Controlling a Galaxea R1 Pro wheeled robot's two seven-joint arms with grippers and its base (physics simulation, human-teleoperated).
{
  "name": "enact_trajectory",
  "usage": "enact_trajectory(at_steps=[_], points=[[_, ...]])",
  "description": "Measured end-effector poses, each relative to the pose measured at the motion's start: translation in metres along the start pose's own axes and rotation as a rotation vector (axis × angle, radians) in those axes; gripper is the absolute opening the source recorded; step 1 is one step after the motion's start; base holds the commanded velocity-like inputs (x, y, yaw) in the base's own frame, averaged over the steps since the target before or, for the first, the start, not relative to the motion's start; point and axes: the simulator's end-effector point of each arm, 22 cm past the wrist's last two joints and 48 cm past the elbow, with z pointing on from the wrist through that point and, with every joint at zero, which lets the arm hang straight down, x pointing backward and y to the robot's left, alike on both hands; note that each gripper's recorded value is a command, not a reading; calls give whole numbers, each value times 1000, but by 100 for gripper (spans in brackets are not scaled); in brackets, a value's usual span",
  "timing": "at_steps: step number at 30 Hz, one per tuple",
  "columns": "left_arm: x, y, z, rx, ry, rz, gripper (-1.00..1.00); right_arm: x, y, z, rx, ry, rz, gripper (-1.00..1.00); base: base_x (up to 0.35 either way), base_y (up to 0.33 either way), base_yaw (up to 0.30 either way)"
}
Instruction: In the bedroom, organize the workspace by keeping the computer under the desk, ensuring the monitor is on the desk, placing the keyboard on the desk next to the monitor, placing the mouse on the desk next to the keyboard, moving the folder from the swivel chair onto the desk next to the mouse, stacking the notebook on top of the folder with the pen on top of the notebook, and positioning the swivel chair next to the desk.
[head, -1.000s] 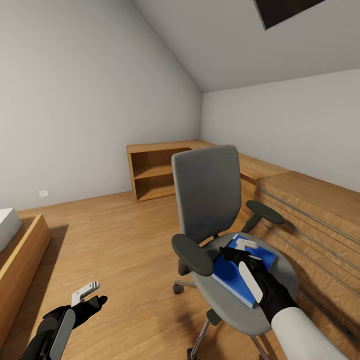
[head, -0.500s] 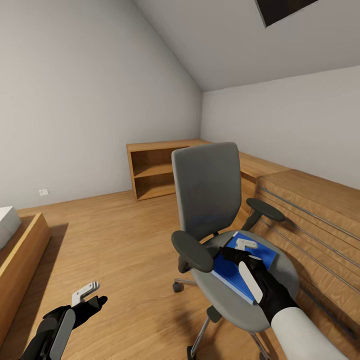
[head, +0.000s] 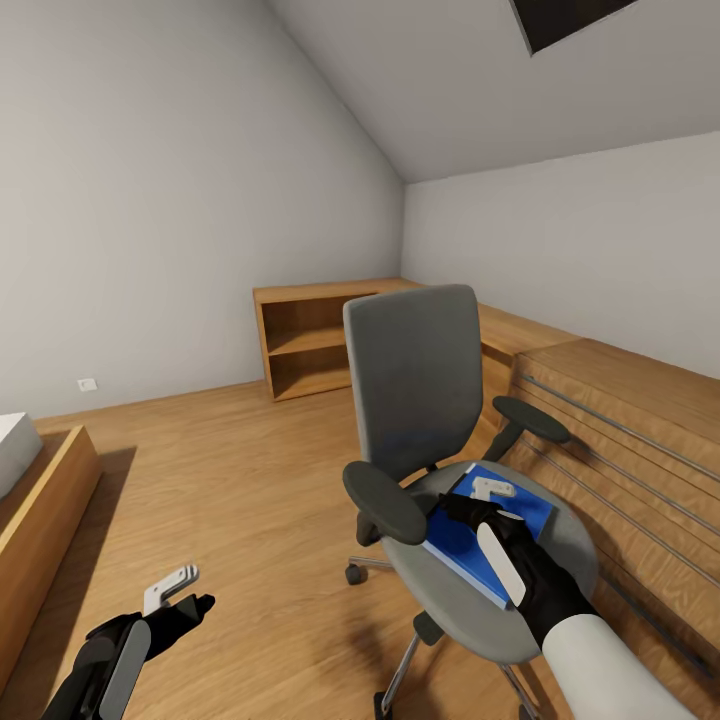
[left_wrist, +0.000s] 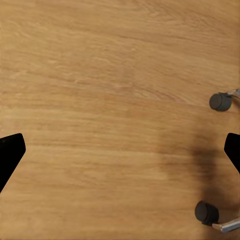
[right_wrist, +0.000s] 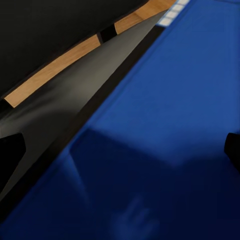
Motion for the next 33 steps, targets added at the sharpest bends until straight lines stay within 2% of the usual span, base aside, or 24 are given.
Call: enact_trajectory(at_steps=[23,33], points=[[-1,0,-1,1,-1,-1,100,0,0,0,0,1,-1,100,0,0,0],[-1,1,3,9,-19,1,100,0,1,1,-5,-23,-8,100,0,0,0]])
